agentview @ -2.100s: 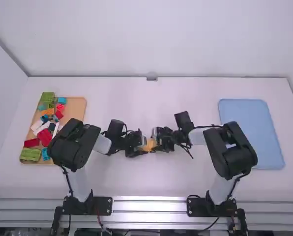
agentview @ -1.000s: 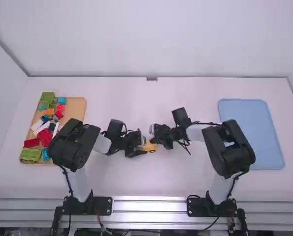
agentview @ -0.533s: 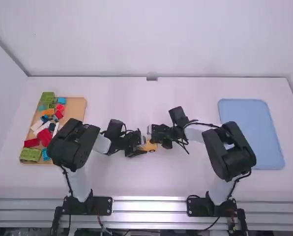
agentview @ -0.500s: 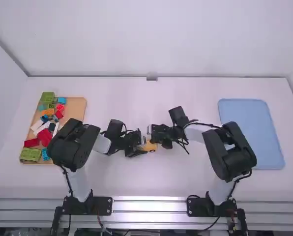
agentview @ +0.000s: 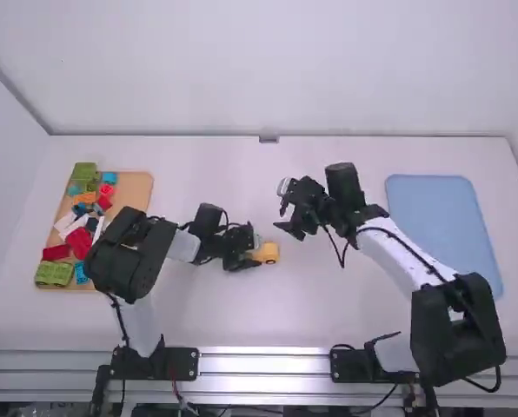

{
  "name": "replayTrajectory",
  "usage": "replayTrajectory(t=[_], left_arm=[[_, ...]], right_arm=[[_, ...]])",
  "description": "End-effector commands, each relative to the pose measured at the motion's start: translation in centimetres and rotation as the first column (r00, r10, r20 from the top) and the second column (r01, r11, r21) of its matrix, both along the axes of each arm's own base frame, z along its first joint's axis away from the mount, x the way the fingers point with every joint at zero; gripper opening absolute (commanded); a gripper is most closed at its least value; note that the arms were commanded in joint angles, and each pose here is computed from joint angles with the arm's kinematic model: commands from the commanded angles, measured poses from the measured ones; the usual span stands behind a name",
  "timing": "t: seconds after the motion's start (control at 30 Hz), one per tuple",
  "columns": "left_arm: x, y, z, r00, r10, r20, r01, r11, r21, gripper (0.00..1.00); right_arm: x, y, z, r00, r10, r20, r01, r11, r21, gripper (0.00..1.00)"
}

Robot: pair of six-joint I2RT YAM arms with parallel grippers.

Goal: Assemble lego blocks to make yellow taxi

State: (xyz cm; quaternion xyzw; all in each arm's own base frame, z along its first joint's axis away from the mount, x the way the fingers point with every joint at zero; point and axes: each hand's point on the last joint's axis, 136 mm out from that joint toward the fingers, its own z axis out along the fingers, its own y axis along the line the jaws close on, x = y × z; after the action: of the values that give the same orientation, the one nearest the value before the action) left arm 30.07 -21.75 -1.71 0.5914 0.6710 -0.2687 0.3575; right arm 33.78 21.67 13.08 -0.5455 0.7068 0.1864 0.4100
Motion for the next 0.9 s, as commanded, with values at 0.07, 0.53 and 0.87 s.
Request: replayTrajectory(t=[0.07,0.53,0.87], left_arm=[[0.3,-0.2,-0.1,0.999,-0.036,0.016,0.036,0.999,0.027,0.7],[1.1,0.0,3.1,0.999,-0.015,0.038,0.016,1.0,-0.01,0.99],[3.0,4.8,11.8,0.958,0.266,0.106,-0.27,0.963,0.027,0.99]], right_arm=[[0.0,-1.5,-2.2,0.982,-0.16,-0.101,0.158,0.987,-0.028,0.98],[0.3,-1.5,-2.4,0.981,-0.172,-0.085,0.172,0.985,-0.008,0.98],[1.1,-1.9,-1.9,0.98,-0.188,-0.06,0.188,0.982,0.006,0.98]])
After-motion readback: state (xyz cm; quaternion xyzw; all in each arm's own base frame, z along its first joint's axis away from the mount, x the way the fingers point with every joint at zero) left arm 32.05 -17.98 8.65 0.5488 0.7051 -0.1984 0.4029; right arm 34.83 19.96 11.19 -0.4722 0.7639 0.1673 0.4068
